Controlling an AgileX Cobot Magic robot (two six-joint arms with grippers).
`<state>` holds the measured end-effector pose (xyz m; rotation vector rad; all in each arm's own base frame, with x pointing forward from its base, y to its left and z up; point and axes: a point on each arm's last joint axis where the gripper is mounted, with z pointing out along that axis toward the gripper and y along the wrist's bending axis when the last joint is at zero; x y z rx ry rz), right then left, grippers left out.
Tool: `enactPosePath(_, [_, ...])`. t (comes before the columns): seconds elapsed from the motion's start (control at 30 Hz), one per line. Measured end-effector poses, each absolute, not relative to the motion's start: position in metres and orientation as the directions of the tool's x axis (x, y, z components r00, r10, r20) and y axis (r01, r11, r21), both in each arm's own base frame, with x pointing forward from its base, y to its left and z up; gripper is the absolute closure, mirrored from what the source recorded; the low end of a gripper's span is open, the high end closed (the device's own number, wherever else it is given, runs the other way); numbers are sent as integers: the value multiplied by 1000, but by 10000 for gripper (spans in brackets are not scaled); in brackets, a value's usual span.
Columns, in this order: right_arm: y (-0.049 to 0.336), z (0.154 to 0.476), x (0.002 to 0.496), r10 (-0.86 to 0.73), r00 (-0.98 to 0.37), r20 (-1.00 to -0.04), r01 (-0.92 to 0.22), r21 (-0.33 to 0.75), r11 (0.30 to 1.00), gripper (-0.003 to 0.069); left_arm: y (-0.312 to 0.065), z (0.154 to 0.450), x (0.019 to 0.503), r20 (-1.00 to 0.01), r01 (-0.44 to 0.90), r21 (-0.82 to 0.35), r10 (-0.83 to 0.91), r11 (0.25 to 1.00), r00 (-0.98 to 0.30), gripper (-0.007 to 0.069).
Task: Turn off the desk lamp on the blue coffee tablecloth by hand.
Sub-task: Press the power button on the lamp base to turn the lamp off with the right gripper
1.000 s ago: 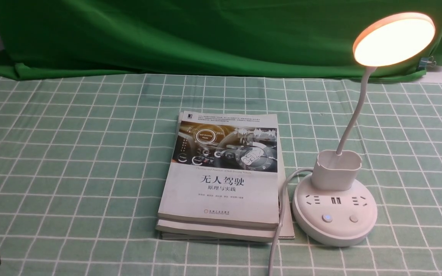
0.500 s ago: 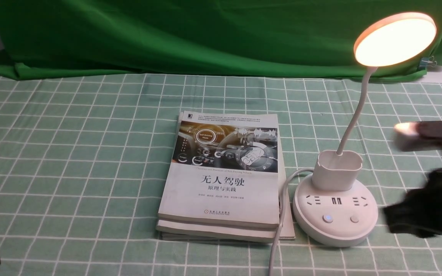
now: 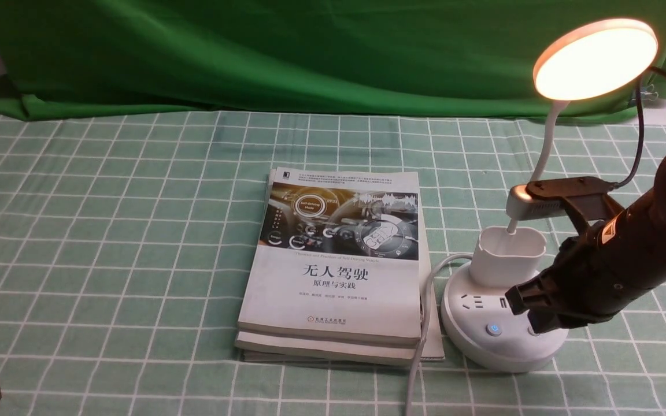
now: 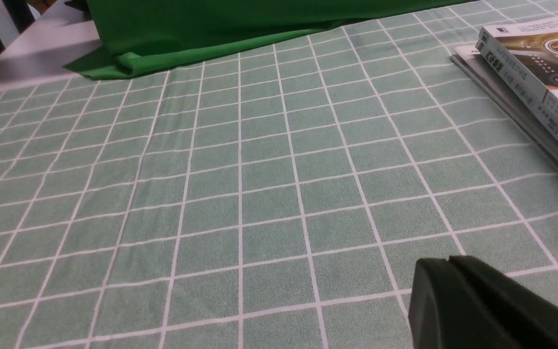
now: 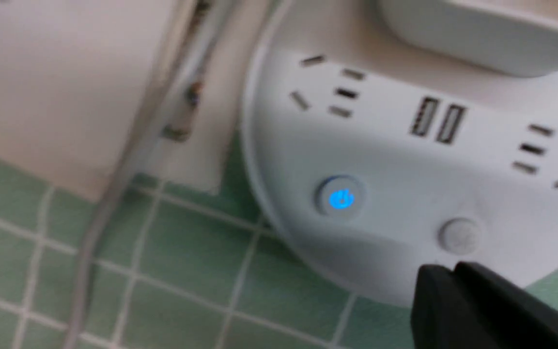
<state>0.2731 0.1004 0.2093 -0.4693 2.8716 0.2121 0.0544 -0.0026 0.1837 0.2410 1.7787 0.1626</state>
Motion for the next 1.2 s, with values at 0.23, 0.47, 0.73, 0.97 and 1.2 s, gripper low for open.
enactPosePath(0.23, [100,209,275,-289,-921,-263,-323,96,942,620,-3,184,54,-946,74,240,250,968,-207,625])
enactPosePath(0.47, [102,192,282,-283,-933,-222,-310,96,946,620,-3,184,54,-946,74,240,250,968,-207,625])
enactPosePath(0.73, [104,180,287,-285,-939,-190,-307,94,947,620,-3,184,54,-946,74,240,250,968,-207,625])
enactPosePath(0.97, [102,196,284,-281,-929,-240,-311,94,946,620,-3,184,54,-946,74,240,250,968,-207,625])
enactPosePath(1.2, [102,206,284,-276,-922,-273,-311,95,946,620,-3,184,54,-946,74,240,250,968,-207,625])
